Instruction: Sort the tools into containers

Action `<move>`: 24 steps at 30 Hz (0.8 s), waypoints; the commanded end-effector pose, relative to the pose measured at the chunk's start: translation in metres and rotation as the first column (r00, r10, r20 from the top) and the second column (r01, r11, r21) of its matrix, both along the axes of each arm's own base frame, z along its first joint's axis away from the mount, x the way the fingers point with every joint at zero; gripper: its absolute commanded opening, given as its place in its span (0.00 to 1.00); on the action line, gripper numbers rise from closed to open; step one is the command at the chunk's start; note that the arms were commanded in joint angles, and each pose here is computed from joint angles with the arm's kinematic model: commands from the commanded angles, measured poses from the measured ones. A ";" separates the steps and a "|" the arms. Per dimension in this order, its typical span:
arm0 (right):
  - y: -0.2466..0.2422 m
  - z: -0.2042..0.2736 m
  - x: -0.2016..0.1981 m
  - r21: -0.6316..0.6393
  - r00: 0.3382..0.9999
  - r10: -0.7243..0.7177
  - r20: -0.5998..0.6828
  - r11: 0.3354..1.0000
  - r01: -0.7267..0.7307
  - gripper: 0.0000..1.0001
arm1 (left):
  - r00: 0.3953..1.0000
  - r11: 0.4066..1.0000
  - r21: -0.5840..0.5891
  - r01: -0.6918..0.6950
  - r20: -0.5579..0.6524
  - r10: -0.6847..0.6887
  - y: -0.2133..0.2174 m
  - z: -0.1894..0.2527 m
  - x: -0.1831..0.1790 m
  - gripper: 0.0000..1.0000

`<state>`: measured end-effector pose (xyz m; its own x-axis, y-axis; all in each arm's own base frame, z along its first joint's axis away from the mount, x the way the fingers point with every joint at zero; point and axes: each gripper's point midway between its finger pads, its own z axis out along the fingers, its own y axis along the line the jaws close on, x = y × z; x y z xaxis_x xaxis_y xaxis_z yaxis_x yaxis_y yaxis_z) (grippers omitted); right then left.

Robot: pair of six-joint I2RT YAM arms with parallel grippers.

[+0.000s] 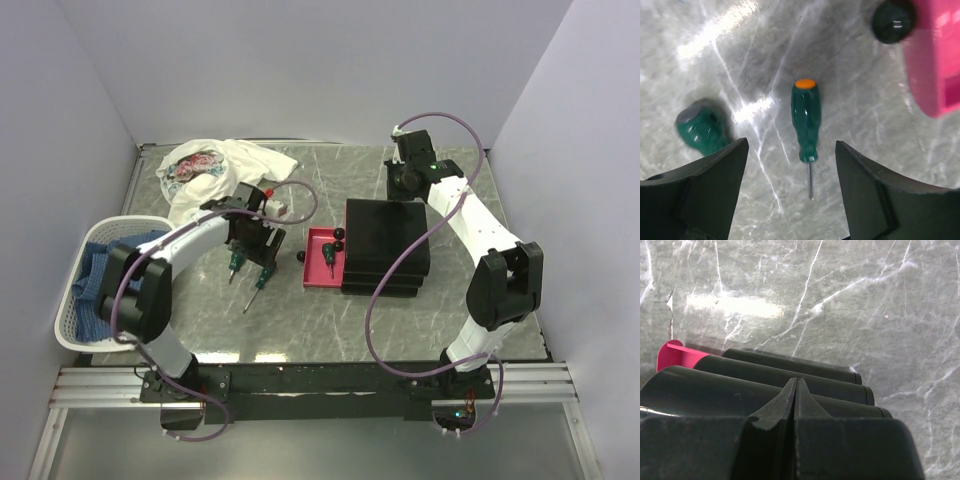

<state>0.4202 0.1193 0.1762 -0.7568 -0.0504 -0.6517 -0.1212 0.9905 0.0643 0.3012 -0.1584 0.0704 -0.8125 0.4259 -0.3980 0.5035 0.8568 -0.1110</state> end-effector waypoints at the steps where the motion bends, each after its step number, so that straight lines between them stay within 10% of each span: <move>1: 0.013 -0.015 -0.024 0.011 0.992 0.059 -0.109 0.998 -0.058 0.00 | 0.997 0.998 0.052 0.024 -0.073 -0.020 -0.004 -0.026 0.005 0.75; 7: 0.010 -0.015 -0.027 0.006 0.993 0.060 -0.103 0.998 -0.059 0.00 | 0.992 0.998 0.058 0.032 -0.128 -0.024 -0.015 -0.044 0.004 0.70; 10: 0.009 -0.015 -0.029 0.001 0.993 0.060 -0.103 0.998 -0.060 0.00 | 0.988 0.998 0.056 0.039 -0.154 -0.030 -0.017 -0.047 0.002 0.48; 13: 0.008 -0.014 -0.030 -0.001 0.993 0.059 -0.098 0.998 -0.060 0.00 | 0.991 0.999 0.005 0.043 -0.129 -0.042 -0.029 -0.024 0.011 0.04; 24: 0.007 -0.014 -0.027 -0.009 0.994 0.054 -0.096 0.998 -0.056 0.00 | 0.993 0.906 -0.418 0.067 -0.065 -0.103 -0.115 0.085 0.058 0.01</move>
